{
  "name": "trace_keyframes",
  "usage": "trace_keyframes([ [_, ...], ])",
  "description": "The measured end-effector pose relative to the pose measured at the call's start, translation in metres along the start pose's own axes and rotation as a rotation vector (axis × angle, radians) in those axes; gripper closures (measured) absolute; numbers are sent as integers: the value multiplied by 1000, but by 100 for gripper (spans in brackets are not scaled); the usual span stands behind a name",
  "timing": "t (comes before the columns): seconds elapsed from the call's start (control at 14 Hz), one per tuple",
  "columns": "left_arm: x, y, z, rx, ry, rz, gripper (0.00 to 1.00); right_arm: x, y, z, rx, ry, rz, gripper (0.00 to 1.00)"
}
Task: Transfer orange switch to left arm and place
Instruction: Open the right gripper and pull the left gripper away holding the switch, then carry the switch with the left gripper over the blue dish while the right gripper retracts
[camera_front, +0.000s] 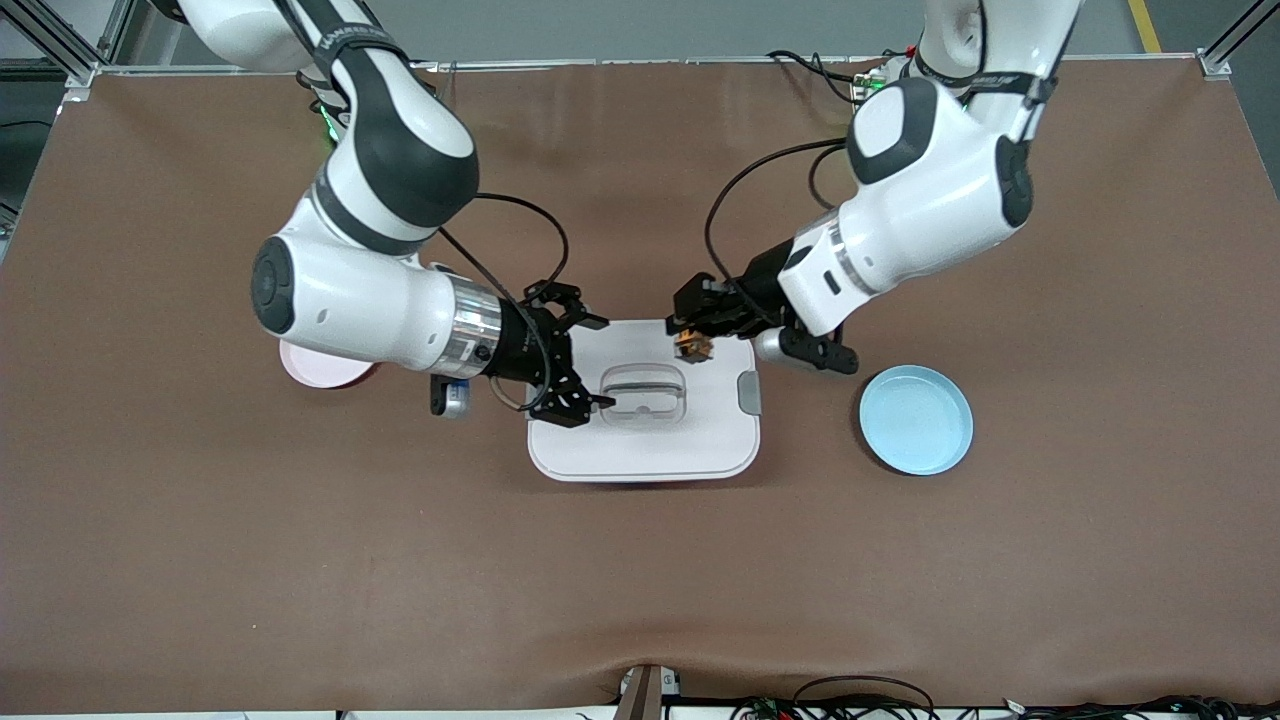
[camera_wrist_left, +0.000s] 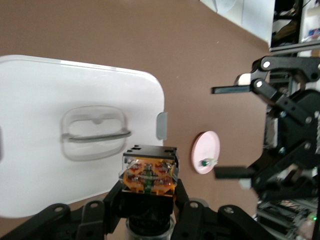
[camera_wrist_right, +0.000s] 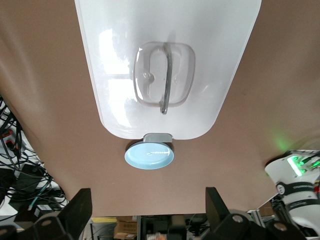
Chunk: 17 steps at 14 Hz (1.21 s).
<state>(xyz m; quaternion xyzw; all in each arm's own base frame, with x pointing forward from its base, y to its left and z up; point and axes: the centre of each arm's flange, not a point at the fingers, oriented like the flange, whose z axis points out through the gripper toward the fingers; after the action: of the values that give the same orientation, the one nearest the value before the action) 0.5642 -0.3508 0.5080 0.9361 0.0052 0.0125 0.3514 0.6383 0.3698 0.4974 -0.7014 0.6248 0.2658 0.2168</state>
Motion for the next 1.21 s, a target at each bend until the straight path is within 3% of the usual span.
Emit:
trace_keyframes([
  [0.43, 0, -34, -73, 207, -57, 62, 58, 33, 1, -31, -123, 121, -221, 0],
  [0.93, -12, -141, -128, 438, -107, -46, 58, 92, 6, -80, -304, 222, -453, 0],
  [1.21, -14, -197, -140, 516, -114, -130, 58, 103, 12, -82, -390, 270, -552, 0],
])
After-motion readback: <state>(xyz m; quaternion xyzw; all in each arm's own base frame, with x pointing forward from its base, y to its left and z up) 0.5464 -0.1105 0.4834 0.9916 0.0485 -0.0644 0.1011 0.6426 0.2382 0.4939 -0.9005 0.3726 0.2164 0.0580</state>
